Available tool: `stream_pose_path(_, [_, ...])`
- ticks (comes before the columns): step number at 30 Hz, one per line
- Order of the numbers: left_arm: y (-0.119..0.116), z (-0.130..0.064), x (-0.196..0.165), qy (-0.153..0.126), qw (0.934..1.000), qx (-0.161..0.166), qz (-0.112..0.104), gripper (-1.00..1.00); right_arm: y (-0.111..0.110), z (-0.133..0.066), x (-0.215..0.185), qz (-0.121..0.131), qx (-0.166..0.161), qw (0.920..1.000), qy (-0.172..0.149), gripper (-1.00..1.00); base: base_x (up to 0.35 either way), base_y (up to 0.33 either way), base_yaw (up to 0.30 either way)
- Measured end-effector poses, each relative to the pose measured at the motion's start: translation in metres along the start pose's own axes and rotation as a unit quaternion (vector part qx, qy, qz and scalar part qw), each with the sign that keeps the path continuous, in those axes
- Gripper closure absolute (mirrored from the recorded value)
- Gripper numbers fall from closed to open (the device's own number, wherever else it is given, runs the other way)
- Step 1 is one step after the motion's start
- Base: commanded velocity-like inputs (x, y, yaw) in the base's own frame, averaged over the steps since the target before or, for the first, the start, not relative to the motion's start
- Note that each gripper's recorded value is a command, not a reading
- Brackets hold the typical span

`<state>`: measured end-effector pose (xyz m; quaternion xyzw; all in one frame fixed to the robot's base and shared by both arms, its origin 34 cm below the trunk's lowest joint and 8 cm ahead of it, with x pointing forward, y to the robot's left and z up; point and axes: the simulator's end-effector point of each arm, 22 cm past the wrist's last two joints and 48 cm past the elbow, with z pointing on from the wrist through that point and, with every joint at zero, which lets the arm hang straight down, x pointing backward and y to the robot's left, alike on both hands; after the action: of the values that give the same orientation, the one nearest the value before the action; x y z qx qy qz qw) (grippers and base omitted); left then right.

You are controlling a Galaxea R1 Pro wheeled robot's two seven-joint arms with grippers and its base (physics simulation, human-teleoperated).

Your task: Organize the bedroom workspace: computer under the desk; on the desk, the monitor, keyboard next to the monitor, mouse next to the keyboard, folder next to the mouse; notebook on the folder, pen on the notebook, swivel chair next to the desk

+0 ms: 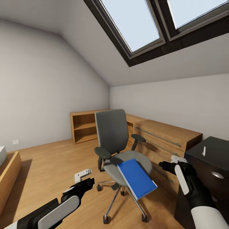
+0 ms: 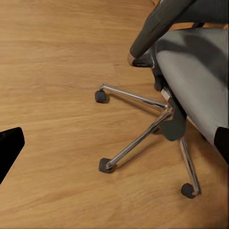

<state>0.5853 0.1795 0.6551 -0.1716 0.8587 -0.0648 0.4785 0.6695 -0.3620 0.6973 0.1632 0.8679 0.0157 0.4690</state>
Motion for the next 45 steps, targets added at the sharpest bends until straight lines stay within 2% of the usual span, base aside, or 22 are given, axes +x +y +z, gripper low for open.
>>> stream_pose_path(8, [-0.001,-0.002,-0.002,-0.003,1.0,0.001,0.0,-1.0,0.0,-0.002,-0.002,0.001,-0.001,1.0,-0.003,-1.0,-0.118,0.101,-0.262])
stream_pose_path(20, [-0.002,-0.005,-0.005,-0.006,1.0,0.003,-0.001,-1.0,0.001,-0.006,-0.006,0.001,-0.002,1.0,-0.007,-1.0,-0.215,0.229,-0.262])
stream_pose_path(33, [-0.003,-0.007,-0.009,-0.011,0.9999,0.004,-0.001,-1.0,0.003,-0.009,-0.008,0.001,-0.005,0.9999,-0.01,-1.0,-0.033,0.241,-0.259])
stream_pose_path(40, [-0.002,-0.007,-0.01,-0.013,0.9999,0.002,-0.001,-1.0,0.006,-0.009,-0.007,0.003,-0.008,0.9999,-0.009,-1.0,-0.001,0.025,-0.08])
stream_pose_path(45, [0.001,-0.005,-0.006,-0.014,0.9999,0.002,-0.004,-1.0,0.016,-0.006,0.003,0.005,-0.017,0.9998,-0.007,-1.0,0.0,0.004,-0.014])
